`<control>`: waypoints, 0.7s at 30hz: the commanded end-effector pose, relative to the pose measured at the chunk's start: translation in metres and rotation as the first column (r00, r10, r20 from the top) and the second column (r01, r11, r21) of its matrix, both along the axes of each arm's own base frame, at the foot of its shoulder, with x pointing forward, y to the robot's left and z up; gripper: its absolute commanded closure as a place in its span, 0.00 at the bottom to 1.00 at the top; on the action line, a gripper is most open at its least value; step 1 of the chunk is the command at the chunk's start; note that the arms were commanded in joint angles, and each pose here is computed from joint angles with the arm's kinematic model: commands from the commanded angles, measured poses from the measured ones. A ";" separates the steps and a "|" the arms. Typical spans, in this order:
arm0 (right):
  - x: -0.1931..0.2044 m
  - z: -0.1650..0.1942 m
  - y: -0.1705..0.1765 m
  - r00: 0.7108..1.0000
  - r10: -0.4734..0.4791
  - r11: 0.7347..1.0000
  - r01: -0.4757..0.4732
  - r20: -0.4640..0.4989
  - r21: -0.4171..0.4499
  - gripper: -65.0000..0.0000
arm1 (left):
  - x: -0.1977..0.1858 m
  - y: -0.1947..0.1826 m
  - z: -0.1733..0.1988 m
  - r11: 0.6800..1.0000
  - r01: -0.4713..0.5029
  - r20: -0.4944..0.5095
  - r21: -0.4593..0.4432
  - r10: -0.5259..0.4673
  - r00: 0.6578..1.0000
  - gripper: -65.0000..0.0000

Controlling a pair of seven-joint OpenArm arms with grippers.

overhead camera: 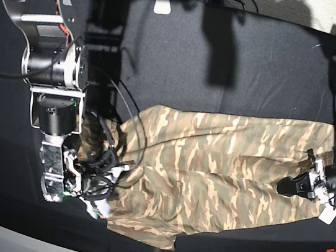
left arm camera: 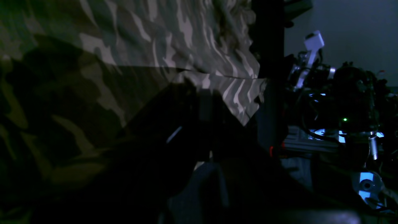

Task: Layout the t-shirt on the table in an organized manner, then fold the t-shirt properly
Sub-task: 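Lift the shirt with both grippers, raising the left gripper's end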

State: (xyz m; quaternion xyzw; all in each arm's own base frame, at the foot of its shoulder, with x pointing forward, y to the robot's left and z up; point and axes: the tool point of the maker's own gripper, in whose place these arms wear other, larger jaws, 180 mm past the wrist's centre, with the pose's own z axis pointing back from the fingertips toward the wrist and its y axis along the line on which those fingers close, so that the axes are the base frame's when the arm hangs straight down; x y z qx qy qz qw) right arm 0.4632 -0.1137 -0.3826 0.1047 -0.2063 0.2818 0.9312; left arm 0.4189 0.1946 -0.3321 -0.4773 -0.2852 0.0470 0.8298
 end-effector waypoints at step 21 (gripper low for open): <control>0.010 0.086 0.028 0.923 0.088 0.995 -0.099 0.374 0.010 1.00 | -0.005 0.024 -0.002 0.933 -0.006 0.176 0.359 -0.062 0.982 1.00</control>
